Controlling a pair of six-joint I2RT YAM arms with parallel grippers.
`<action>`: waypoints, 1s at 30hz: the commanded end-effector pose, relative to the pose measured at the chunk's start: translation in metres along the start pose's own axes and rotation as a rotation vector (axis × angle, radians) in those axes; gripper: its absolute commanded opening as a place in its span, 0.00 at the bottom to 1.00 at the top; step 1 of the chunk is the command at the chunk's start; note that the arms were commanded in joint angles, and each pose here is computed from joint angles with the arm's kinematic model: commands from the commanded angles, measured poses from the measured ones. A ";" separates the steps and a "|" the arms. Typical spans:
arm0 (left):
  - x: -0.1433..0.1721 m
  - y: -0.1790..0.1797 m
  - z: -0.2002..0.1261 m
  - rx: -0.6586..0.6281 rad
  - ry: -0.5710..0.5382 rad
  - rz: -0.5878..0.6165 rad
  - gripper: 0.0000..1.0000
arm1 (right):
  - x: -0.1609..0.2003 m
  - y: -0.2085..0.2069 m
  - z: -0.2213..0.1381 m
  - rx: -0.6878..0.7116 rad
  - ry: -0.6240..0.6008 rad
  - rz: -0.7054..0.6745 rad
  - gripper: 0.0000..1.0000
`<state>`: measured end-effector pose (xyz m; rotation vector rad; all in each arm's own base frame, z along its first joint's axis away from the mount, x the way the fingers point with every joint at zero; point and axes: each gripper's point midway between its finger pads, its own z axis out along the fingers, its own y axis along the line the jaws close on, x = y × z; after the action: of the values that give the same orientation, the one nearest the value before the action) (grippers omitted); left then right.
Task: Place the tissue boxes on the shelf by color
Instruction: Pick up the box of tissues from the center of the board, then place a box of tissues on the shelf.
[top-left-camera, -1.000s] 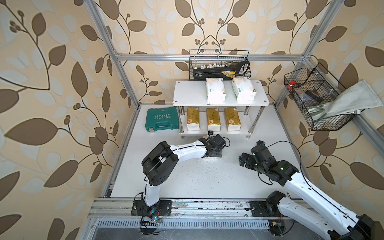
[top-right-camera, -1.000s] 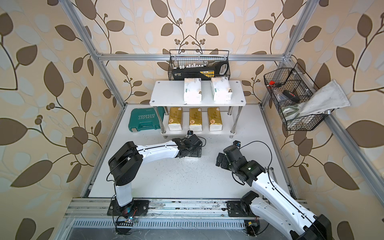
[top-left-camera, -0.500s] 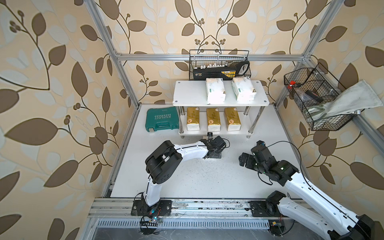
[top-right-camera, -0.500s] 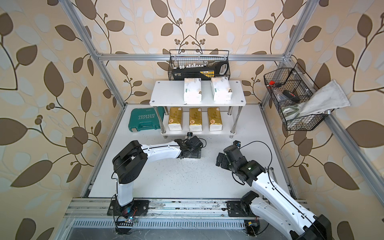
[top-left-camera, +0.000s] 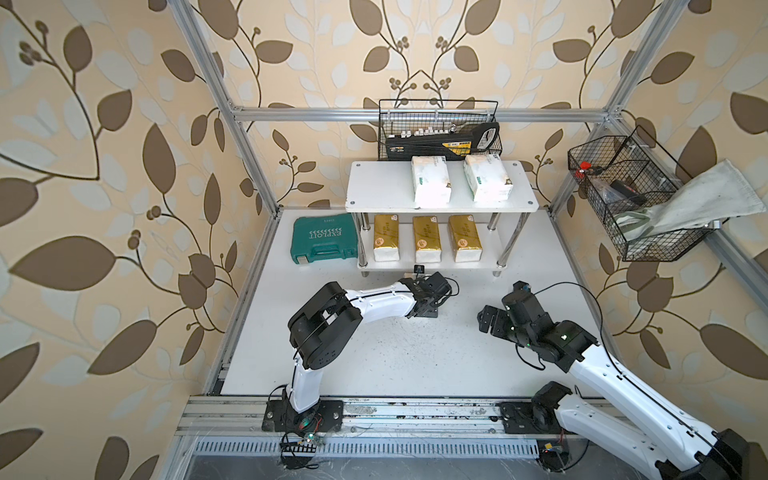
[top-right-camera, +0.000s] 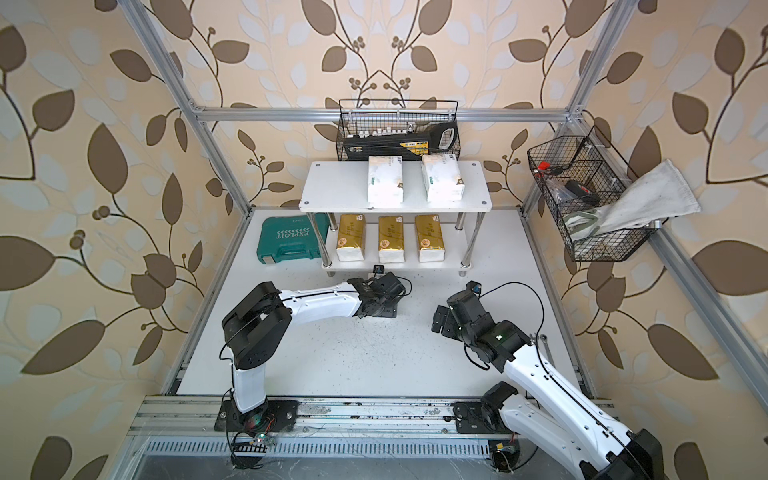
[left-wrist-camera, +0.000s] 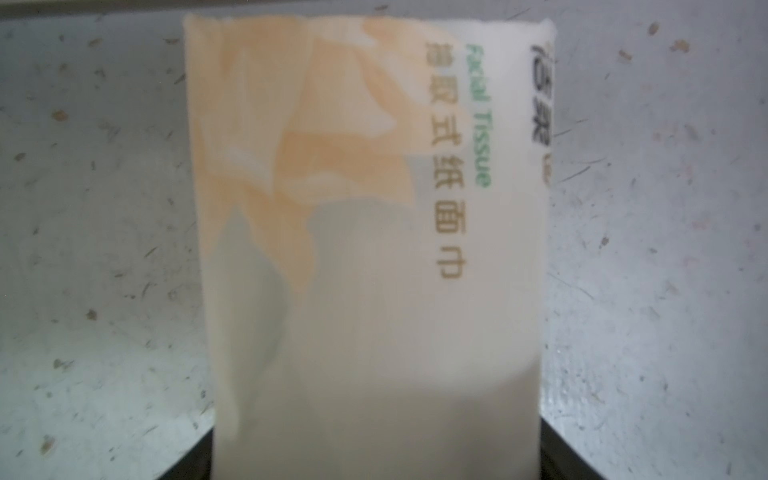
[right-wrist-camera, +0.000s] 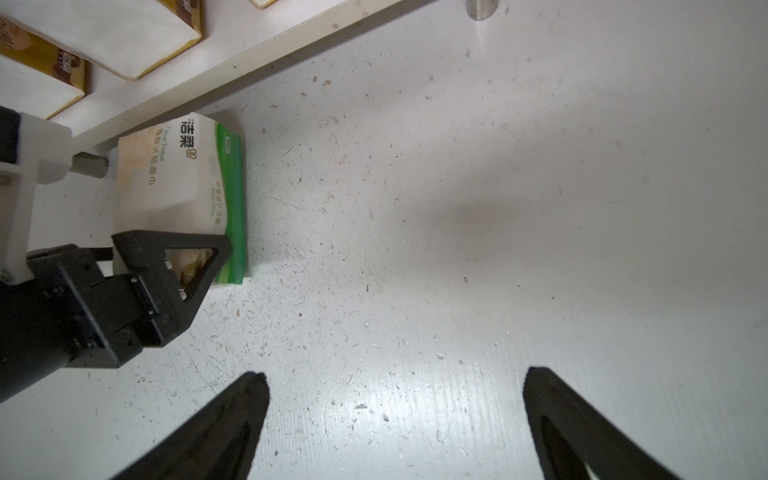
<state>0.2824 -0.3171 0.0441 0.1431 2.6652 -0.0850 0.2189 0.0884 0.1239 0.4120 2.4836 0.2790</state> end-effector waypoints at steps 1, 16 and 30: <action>-0.007 0.010 -0.048 -0.019 -0.061 0.018 0.78 | -0.001 0.001 -0.001 -0.007 -0.002 -0.010 0.99; -0.015 0.049 -0.198 0.126 -0.201 -0.049 0.76 | -0.006 0.009 -0.002 -0.035 -0.007 -0.005 0.99; -0.117 0.091 -0.320 0.148 -0.458 -0.062 0.78 | -0.011 0.021 -0.006 -0.073 -0.002 0.004 0.99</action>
<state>0.2345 -0.2267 0.3576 0.0655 2.2521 -0.3708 0.2224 0.0974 0.1249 0.3998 2.4924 0.3254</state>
